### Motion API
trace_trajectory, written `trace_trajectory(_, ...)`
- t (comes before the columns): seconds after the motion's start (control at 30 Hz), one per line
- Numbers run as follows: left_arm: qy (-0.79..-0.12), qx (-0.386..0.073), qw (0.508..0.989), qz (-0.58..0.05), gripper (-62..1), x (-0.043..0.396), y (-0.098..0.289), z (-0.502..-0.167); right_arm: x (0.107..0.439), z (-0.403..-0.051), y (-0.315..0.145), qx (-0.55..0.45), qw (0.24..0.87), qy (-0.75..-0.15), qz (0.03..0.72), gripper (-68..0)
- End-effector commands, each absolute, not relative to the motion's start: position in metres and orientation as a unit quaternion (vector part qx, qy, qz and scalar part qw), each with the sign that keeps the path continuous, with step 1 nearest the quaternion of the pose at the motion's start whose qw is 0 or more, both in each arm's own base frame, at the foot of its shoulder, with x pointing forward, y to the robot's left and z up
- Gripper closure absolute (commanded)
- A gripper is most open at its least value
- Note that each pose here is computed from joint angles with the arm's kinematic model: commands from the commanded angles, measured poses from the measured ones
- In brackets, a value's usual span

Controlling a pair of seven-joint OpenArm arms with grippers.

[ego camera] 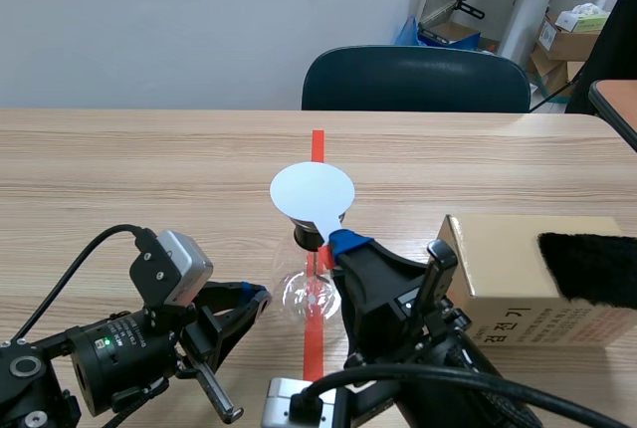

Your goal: Do the electroscope experiment

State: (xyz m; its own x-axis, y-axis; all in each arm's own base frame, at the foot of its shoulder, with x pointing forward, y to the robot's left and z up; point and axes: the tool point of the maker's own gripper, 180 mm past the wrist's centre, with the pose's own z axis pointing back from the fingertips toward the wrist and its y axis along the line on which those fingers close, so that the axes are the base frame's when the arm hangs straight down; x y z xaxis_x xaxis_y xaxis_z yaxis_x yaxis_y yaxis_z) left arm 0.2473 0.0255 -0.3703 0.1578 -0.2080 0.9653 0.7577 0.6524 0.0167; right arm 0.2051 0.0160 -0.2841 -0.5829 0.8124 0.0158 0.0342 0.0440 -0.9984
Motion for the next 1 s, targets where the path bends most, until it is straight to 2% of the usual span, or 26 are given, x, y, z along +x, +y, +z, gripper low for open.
trace_trajectory(0.0,-0.566,-0.255,0.711,-0.332,-4.2,0.250,0.022,-0.363,0.211,-0.274,0.013,-0.339,0.308,-0.655,0.601,-1.1)
trace_trajectory(0.23,-0.566,-0.255,0.711,-0.332,-4.2,0.250,0.022,-0.363,0.219,-0.274,0.001,-0.363,0.334,-0.642,0.587,-1.1)
trace_trajectory(0.7,-0.566,-0.255,0.711,-0.332,-4.2,0.250,0.022,-0.363,0.241,-0.275,-0.059,-0.462,0.443,-0.572,0.513,-1.1)
trace_trajectory(0.97,-0.566,-0.255,0.711,-0.332,-4.2,0.250,0.022,-0.363,0.243,-0.276,-0.074,-0.483,0.467,-0.553,0.493,-1.1)
